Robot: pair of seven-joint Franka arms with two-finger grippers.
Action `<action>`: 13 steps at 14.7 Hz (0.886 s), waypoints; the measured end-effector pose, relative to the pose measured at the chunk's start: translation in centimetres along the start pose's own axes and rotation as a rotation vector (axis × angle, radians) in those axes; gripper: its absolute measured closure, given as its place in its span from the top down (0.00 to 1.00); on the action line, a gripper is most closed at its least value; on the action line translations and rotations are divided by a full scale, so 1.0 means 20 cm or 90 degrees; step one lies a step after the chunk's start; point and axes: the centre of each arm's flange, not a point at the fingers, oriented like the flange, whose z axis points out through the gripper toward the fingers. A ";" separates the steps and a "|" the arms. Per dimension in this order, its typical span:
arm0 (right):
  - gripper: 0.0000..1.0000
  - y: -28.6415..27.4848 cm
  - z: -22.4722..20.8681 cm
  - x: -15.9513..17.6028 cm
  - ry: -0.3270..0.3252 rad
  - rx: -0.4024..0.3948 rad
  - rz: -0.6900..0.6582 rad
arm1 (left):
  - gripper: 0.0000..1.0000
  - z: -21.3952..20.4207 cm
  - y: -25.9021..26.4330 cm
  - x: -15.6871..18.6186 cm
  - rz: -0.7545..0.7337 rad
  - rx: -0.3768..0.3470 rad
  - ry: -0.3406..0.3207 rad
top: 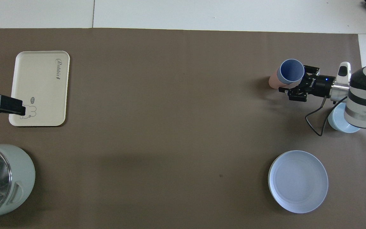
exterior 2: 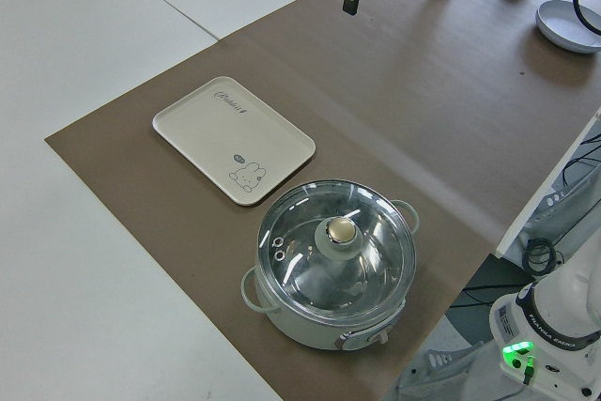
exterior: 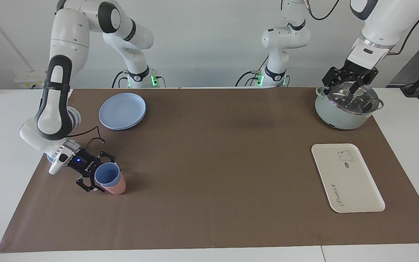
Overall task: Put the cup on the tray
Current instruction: 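Close the right gripper on the rim of the nested cups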
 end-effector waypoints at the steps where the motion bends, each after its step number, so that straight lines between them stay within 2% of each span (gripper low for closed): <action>1: 1.00 0.00 0.01 0.00 0.003 0.000 0.001 | 1.00 0.00 0.00 0.00 0.000 0.000 0.000; 9: 1.00 -0.04 0.08 0.04 0.018 -0.006 0.002 | 1.00 0.00 0.00 0.00 0.000 0.000 0.000; 10: 0.96 -0.04 0.08 0.04 0.017 -0.008 0.002 | 1.00 0.00 0.00 0.00 0.000 0.000 0.000; 11: 0.96 -0.04 0.08 0.04 0.019 -0.012 0.001 | 1.00 0.00 0.00 0.00 0.000 0.000 0.000; 13: 0.82 -0.03 0.07 0.04 0.033 -0.027 0.005 | 1.00 0.00 0.00 0.00 0.000 0.000 0.000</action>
